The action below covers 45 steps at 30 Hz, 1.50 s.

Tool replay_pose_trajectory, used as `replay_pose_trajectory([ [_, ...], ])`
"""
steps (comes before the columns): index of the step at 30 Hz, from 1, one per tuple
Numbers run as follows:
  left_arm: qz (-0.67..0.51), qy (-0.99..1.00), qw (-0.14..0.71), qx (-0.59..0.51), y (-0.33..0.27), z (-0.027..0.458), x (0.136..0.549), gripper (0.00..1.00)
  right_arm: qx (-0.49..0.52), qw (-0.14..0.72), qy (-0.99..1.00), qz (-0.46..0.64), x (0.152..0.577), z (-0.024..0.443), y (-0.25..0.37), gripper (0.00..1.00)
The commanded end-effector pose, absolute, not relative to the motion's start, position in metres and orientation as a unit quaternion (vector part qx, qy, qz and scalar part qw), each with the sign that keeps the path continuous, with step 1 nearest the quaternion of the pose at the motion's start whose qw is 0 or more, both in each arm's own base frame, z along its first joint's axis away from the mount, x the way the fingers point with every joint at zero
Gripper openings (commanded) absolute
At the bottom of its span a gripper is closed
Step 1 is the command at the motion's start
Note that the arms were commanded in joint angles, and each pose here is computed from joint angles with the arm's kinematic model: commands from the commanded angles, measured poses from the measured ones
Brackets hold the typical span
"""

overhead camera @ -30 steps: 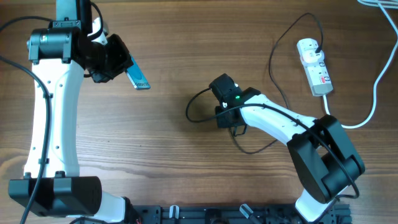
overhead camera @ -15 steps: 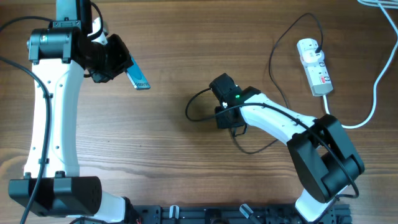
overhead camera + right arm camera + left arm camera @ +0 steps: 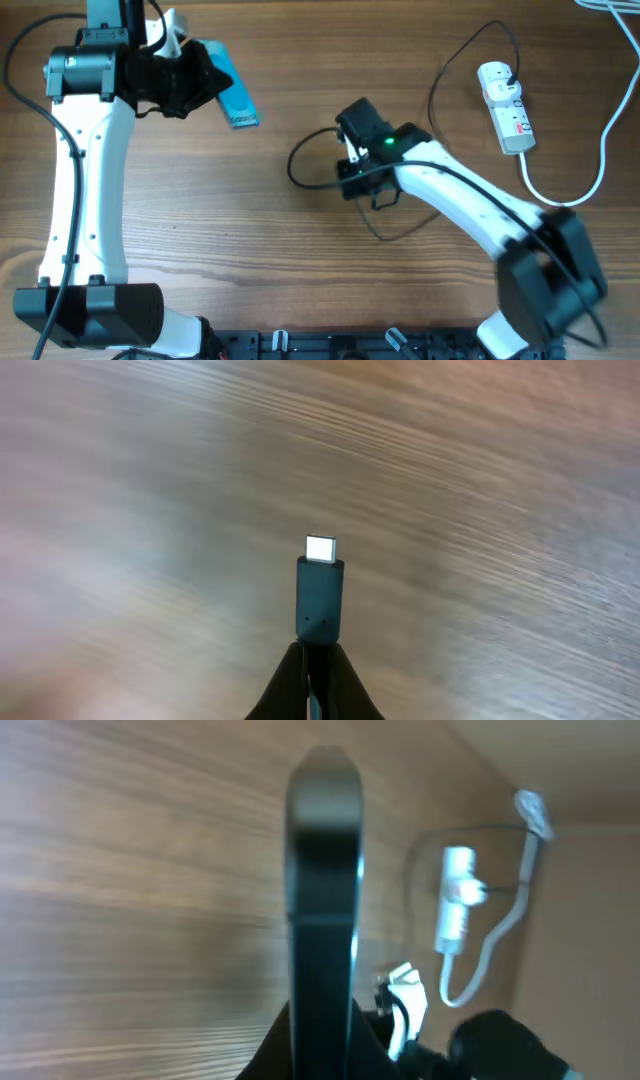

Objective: Plug charger to phone and switch on socket
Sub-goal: 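Raise the plug up to the phone's bottom port, then push the plug upward into the phone's port with the right gripper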

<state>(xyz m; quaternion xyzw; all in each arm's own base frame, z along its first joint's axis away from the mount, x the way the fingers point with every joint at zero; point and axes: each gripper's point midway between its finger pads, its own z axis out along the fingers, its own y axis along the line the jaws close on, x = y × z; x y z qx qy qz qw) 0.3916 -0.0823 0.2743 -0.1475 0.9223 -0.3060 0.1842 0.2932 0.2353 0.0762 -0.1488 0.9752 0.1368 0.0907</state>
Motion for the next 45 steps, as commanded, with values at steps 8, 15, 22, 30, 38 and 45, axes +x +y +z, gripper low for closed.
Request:
replay_pose_trajectory([
  [8,-0.443,0.875,0.197,-0.002,-0.168,0.319,0.386,0.04,-0.2,0.212,0.881,0.373,0.245,0.258,0.269,0.04],
  [15,-0.458,0.866,0.197,0.037,-0.203,0.326,0.378,0.04,-0.18,0.219,0.861,0.423,0.249,0.278,0.284,0.04],
  [22,-0.47,0.861,0.188,0.041,-0.206,0.329,0.374,0.04,-0.151,0.263,0.86,0.41,0.269,0.286,0.282,0.04],
  [30,-0.469,0.862,0.188,0.043,-0.206,0.328,0.373,0.04,-0.136,0.291,0.866,0.384,0.282,0.285,0.275,0.04],
  [38,-0.464,0.864,0.192,0.042,-0.205,0.327,0.375,0.04,-0.144,0.283,0.86,0.4,0.278,0.288,0.28,0.04],
  [45,-0.464,0.862,0.2,0.045,-0.205,0.329,0.378,0.04,-0.15,0.275,0.857,0.409,0.274,0.289,0.282,0.04],
])
